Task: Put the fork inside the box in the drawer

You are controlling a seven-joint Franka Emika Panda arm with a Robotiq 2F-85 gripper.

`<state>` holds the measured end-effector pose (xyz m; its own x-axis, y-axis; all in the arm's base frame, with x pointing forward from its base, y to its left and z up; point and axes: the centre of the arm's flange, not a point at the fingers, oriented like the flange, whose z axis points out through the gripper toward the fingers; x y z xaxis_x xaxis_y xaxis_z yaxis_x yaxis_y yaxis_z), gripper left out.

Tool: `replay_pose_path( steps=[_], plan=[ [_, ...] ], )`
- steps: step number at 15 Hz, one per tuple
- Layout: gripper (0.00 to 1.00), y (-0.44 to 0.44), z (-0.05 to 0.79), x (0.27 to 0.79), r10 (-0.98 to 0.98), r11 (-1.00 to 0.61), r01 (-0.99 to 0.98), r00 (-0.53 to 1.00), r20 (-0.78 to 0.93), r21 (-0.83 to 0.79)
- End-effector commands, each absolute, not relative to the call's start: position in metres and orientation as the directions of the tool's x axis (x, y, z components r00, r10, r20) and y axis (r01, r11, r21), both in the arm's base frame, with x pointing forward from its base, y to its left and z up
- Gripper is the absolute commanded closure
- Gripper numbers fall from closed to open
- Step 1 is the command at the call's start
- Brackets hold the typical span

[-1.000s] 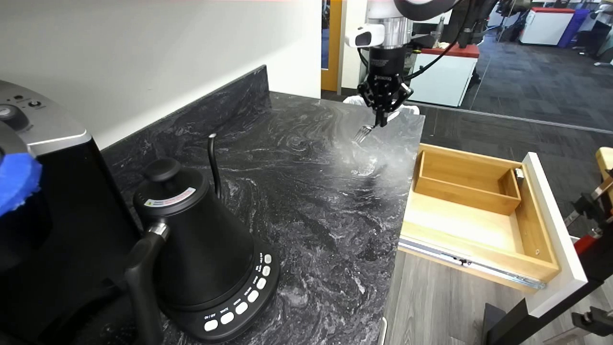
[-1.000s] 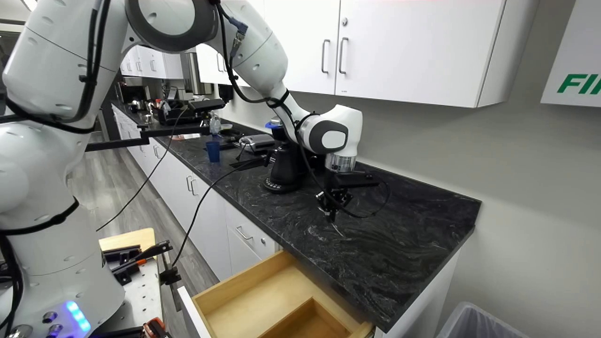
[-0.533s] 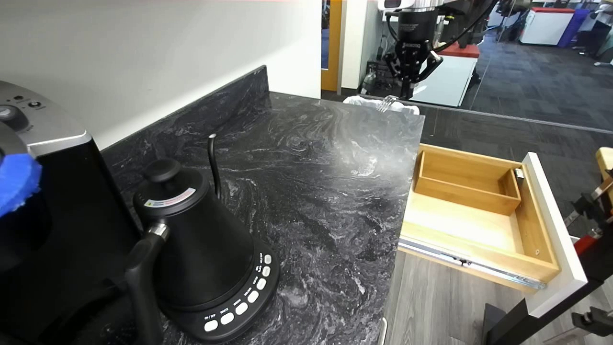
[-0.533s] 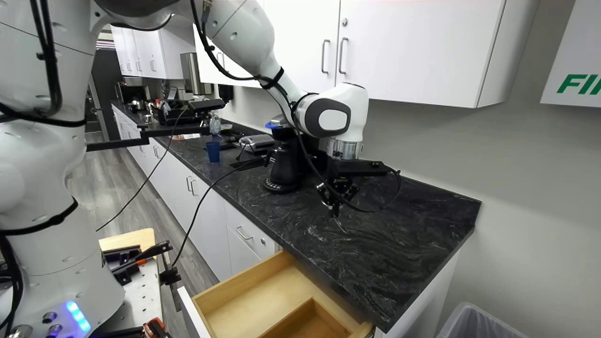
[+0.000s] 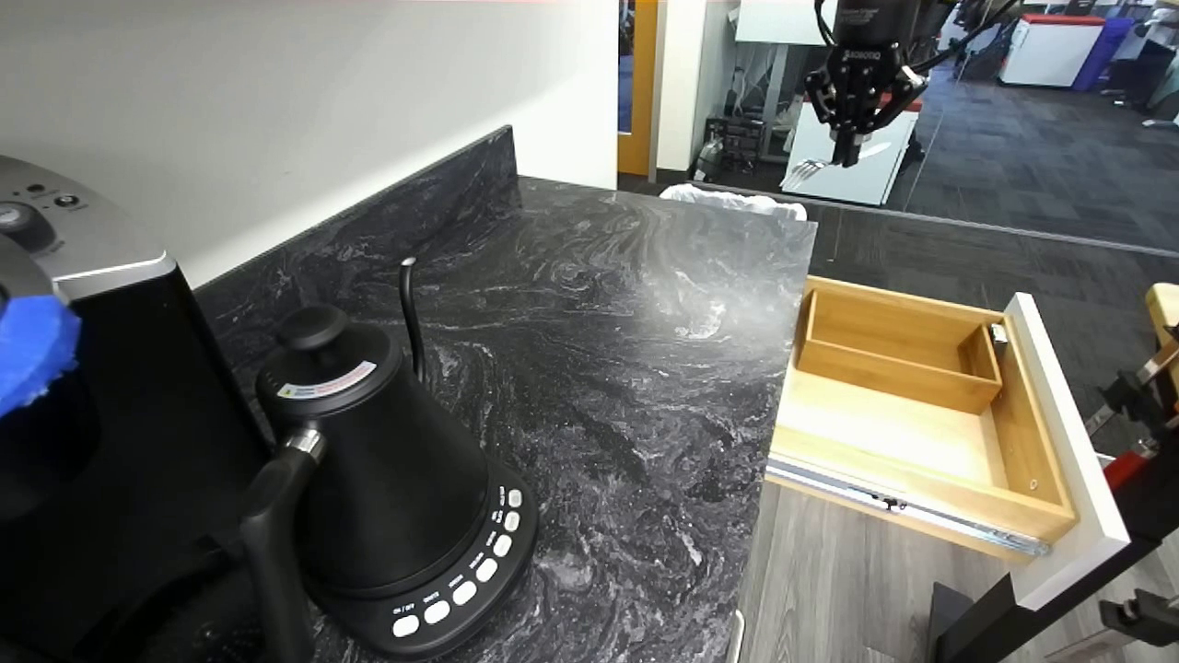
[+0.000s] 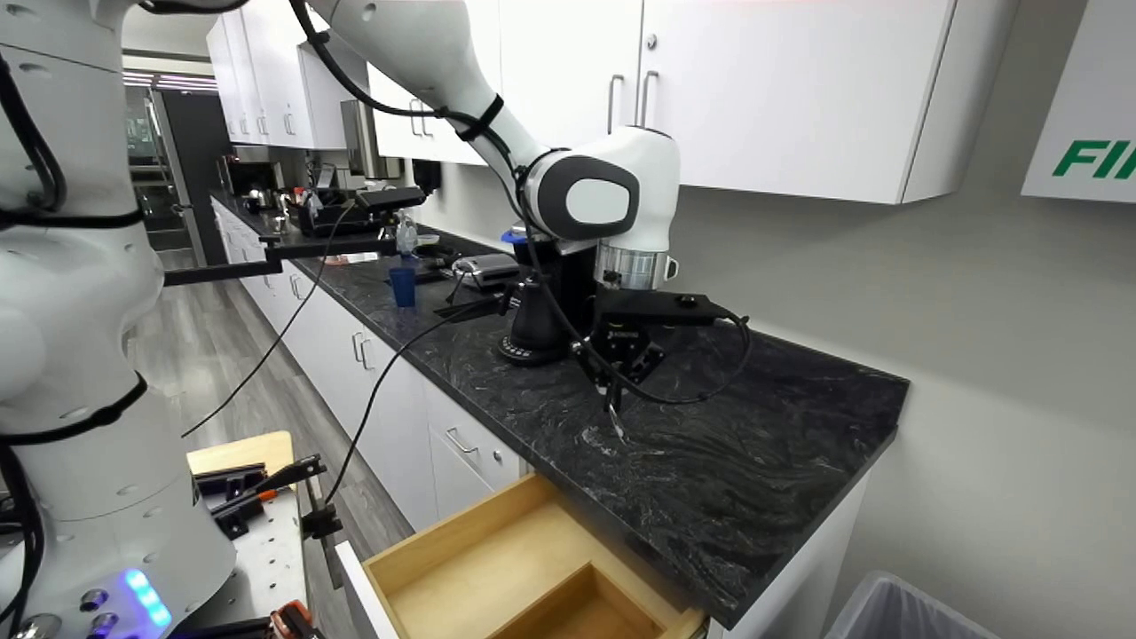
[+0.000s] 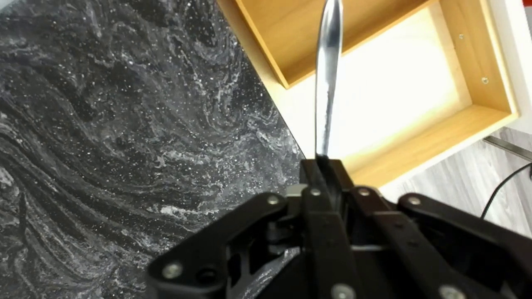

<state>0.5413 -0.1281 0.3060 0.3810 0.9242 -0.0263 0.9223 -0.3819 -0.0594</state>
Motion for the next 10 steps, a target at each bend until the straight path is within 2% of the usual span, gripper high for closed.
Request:
replay_pose_path(
  steps=[1,6,10],
  plan=[
    [0.97,-0.094,0.307,0.509,0.873,-0.487,0.873,0.486,-0.042,-0.013],
    [0.97,-0.040,0.296,0.483,0.766,-0.637,0.767,0.641,-0.048,0.076],
    [0.98,-0.004,0.287,0.465,0.711,-0.694,0.711,0.702,-0.052,0.111]
  ],
)
